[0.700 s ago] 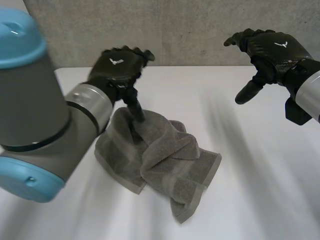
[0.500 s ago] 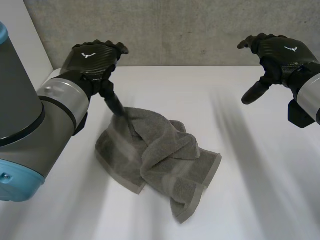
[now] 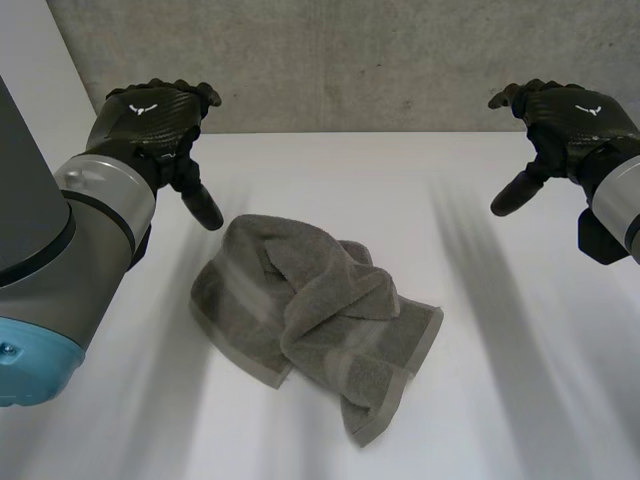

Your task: Fold the towel.

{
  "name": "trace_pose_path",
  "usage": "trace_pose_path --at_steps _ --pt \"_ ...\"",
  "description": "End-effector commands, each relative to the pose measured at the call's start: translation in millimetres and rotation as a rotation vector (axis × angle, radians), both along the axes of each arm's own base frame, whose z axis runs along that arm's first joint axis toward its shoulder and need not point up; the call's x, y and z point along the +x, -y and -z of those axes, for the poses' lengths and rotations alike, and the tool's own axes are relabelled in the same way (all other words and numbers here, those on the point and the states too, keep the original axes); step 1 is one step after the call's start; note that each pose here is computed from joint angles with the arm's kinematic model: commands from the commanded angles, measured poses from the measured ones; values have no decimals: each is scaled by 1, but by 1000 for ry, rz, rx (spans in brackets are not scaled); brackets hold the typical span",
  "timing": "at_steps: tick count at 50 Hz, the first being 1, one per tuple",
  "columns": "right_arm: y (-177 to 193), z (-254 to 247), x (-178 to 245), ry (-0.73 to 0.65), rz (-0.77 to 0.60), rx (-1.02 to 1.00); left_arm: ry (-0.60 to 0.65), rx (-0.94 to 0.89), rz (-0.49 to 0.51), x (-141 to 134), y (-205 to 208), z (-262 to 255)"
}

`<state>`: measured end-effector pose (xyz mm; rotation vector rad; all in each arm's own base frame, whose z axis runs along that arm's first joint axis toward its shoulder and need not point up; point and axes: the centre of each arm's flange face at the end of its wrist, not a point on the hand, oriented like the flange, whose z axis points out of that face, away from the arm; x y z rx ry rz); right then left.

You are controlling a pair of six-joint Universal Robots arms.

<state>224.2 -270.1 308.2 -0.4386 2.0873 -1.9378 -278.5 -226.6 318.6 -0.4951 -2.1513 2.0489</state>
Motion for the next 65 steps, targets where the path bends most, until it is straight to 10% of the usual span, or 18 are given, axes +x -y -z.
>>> trace_pose_path --at_steps 1,14,39,54,65 --pt "-21 1 24 -90 -181 -36 29 43 9 2 -3 15" --pt "-113 64 46 -554 -644 -126 136 226 94 8 -26 99" --pt "-162 137 54 -588 -896 -92 212 296 195 -19 -35 191" --pt "-130 160 68 -651 -826 -270 212 284 190 -31 -21 209" --pt "-66 148 61 -553 -339 -197 203 267 186 -38 -11 211"
